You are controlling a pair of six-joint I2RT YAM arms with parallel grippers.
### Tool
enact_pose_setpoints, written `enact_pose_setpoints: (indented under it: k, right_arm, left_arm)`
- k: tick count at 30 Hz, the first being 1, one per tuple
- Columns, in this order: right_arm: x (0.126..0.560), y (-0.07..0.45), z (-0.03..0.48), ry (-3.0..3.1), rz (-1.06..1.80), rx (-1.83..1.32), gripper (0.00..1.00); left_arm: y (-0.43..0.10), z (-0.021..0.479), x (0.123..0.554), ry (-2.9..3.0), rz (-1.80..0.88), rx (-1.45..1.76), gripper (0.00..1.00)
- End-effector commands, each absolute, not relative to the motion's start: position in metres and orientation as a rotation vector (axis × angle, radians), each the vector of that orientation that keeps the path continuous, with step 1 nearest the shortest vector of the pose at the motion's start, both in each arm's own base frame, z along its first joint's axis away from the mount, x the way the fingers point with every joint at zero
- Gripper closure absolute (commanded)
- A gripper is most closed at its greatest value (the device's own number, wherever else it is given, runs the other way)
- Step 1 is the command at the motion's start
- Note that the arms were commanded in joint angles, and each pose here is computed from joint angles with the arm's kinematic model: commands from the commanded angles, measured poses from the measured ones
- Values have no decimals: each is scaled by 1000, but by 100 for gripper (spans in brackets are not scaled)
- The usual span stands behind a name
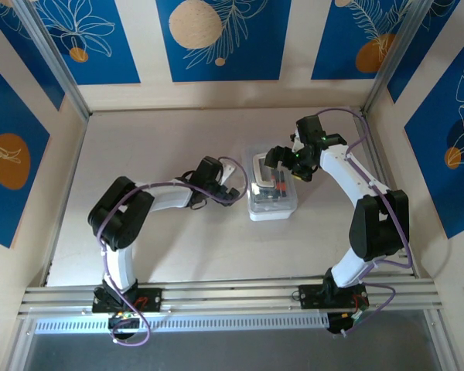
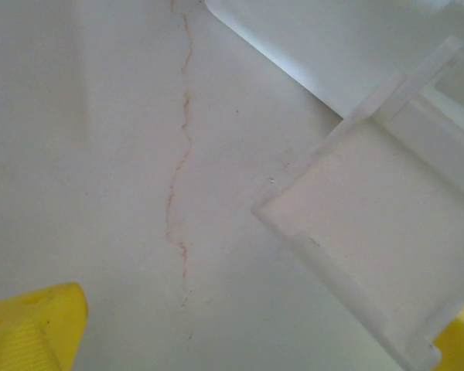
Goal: Pack the tool kit
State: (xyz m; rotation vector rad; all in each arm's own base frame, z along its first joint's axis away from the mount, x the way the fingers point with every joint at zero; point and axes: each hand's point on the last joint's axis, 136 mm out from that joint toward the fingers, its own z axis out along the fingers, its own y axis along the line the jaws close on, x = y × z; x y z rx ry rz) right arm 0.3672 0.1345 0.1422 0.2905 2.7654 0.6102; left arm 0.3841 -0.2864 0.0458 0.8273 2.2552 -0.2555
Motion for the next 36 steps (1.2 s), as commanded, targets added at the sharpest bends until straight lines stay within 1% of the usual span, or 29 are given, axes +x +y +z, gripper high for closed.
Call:
enact_pose_setpoints:
  k: [1, 6, 10, 36]
  right_arm:
    - [362, 138, 143, 2768, 659, 285, 3]
    - [361, 140, 142, 2771, 667, 283, 3]
    - [359, 140, 141, 2770, 669, 282, 3]
    - [357, 142, 140, 2773, 683, 273, 3]
  left_arm:
    - [-281, 73, 395, 2207, -232, 772, 0]
    - [-290, 96, 398, 2169, -290, 758, 0]
    - [-294, 105, 401, 2157, -305, 750, 0]
    - [-307, 106, 409, 2162, -359, 745, 0]
